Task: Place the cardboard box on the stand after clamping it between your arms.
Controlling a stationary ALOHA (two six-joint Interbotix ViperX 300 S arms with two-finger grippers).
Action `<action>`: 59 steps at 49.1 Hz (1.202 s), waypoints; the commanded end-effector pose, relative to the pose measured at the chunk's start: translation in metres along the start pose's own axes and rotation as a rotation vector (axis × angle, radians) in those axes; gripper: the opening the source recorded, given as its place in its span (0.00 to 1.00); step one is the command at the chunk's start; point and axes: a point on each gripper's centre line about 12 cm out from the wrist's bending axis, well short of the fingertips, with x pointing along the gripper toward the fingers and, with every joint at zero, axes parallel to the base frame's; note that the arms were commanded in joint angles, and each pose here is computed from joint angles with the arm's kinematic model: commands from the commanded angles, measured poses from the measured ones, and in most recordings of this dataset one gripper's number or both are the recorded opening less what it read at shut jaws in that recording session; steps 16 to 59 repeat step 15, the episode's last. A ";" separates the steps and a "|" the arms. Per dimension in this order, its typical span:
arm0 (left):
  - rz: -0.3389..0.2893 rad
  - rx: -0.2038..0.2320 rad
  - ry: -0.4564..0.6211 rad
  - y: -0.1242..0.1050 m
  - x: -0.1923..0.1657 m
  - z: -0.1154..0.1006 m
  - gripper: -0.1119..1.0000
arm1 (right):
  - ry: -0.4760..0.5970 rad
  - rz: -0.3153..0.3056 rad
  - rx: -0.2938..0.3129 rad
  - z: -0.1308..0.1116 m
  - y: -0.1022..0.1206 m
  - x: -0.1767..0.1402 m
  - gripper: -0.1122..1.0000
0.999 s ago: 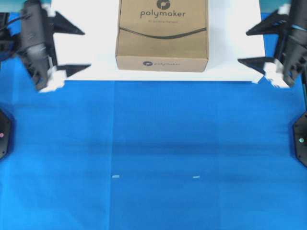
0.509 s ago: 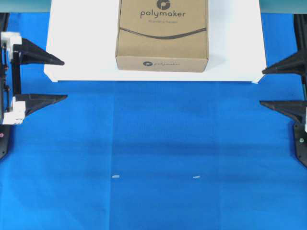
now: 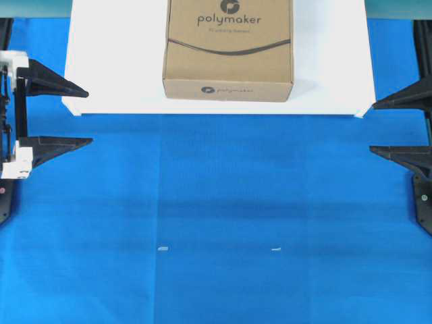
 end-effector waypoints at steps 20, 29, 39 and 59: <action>-0.002 -0.001 -0.003 0.000 0.001 -0.001 0.88 | -0.007 -0.003 0.011 0.002 0.000 0.002 0.96; -0.002 -0.001 -0.003 0.000 0.001 -0.001 0.88 | -0.007 -0.003 0.011 0.002 0.000 0.002 0.96; -0.002 -0.001 -0.003 0.000 0.001 -0.001 0.88 | -0.007 -0.003 0.011 0.002 0.000 0.002 0.96; -0.002 -0.001 -0.003 0.000 0.001 -0.001 0.88 | -0.007 -0.003 0.011 0.002 0.000 0.002 0.96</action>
